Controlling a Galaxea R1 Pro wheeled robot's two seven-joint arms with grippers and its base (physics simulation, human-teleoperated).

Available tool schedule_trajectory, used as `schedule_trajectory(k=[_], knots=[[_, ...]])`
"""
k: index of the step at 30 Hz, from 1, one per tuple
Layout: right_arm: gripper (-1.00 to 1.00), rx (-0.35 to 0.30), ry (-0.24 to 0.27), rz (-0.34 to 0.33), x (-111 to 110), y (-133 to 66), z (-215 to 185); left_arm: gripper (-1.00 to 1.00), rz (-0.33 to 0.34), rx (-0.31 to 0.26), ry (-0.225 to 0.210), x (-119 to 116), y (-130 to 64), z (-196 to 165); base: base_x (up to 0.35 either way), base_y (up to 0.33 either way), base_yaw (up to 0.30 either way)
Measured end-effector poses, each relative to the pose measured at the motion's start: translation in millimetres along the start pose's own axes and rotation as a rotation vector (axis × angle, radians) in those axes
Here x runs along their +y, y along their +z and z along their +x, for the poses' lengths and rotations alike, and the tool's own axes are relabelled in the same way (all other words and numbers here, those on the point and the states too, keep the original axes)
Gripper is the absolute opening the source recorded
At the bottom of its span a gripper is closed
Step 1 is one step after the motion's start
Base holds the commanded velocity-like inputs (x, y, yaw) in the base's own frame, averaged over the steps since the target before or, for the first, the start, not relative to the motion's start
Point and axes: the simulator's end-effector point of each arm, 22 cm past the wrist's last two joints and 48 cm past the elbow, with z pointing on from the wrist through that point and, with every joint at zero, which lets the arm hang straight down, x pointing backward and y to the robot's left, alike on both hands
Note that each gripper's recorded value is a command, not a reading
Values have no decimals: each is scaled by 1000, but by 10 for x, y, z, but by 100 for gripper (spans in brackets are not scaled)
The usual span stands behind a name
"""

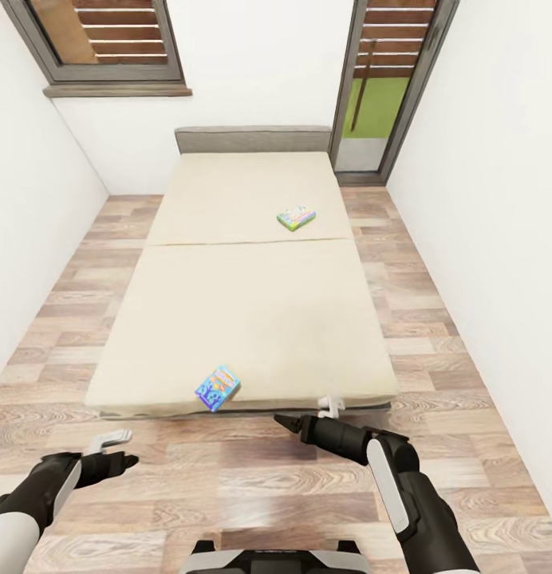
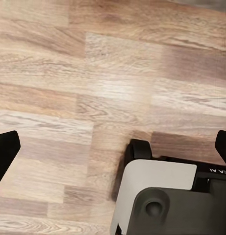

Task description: Put all the toys in the child's room - the three board games (two on the bed and one on the table), the two jigsaw puzzles on the table, and the tennis ball on the table - inside the toy box on the table in the child's room.

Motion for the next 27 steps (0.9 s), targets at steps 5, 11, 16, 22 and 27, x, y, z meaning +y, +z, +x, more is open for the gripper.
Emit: schedule_trajectory(k=[5,11,16,22,27], knots=[[100,-2,-4,-1,25,-15,2,100,23,-7,0,-161,10,-3,0,0,0],[100,-9,-12,-3,62,-38,-31,100,31,-17,1,-217,-13,-35,0,0,0],[100,-15,-18,-4,88,-57,-58,100,36,-25,1,-249,-37,-66,0,0,0],[100,-20,-27,-4,130,-68,-78,100,40,-34,1,-275,-68,-101,0,0,0],[100,-21,-36,-1,166,-62,-83,100,45,-41,0,-294,-96,-132,0,0,0]])
